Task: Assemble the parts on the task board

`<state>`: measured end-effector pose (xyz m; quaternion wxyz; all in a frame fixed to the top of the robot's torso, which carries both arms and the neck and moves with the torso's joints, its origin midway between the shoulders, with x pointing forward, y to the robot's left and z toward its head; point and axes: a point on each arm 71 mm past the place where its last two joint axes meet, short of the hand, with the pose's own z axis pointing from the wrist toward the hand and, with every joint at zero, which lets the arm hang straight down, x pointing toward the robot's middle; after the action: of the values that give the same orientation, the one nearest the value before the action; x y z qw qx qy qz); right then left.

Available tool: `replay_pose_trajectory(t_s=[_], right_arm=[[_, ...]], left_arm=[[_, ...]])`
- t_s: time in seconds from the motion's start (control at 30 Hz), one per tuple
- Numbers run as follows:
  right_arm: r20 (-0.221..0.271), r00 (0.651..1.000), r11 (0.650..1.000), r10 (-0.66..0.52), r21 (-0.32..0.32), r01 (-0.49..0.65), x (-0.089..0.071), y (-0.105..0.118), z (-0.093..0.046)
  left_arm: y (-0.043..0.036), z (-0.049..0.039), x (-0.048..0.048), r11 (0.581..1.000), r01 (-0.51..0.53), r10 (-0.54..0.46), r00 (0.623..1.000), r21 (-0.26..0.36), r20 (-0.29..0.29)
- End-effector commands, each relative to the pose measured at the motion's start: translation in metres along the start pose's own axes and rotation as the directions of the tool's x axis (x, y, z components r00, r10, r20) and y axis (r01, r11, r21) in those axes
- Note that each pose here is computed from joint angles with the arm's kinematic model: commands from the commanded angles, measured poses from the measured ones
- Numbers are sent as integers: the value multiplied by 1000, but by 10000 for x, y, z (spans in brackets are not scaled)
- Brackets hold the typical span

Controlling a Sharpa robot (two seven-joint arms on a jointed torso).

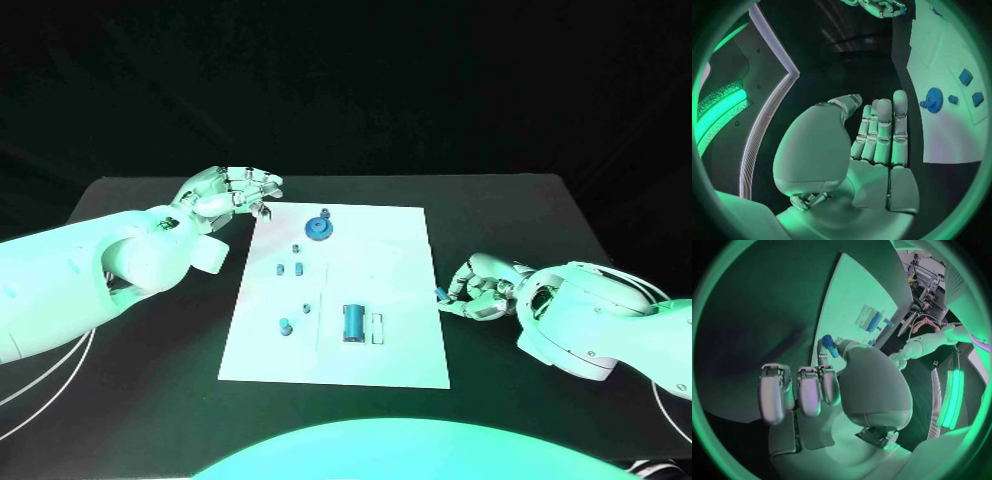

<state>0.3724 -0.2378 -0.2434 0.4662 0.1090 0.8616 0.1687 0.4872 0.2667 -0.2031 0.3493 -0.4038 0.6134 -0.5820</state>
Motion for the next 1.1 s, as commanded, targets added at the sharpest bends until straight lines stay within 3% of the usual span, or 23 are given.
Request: replay_pose_trajectory(t_s=[0.03,0.33,0.57,1.1], right_arm=[[-57,997,999,46,-21,-47,68,97,4],[-137,987,992,86,-80,-98,290,415,92],[-187,977,988,107,-87,-125,462,532,138],[-218,967,984,132,-93,-155,605,675,205]], left_arm=[[-4,10,31,1000,5,-5,1000,4,-19],[-2,16,52,1000,7,-7,1000,4,-25],[-1,16,59,1000,8,-8,1000,3,-28],[1,12,59,1000,9,-9,999,0,-31]])
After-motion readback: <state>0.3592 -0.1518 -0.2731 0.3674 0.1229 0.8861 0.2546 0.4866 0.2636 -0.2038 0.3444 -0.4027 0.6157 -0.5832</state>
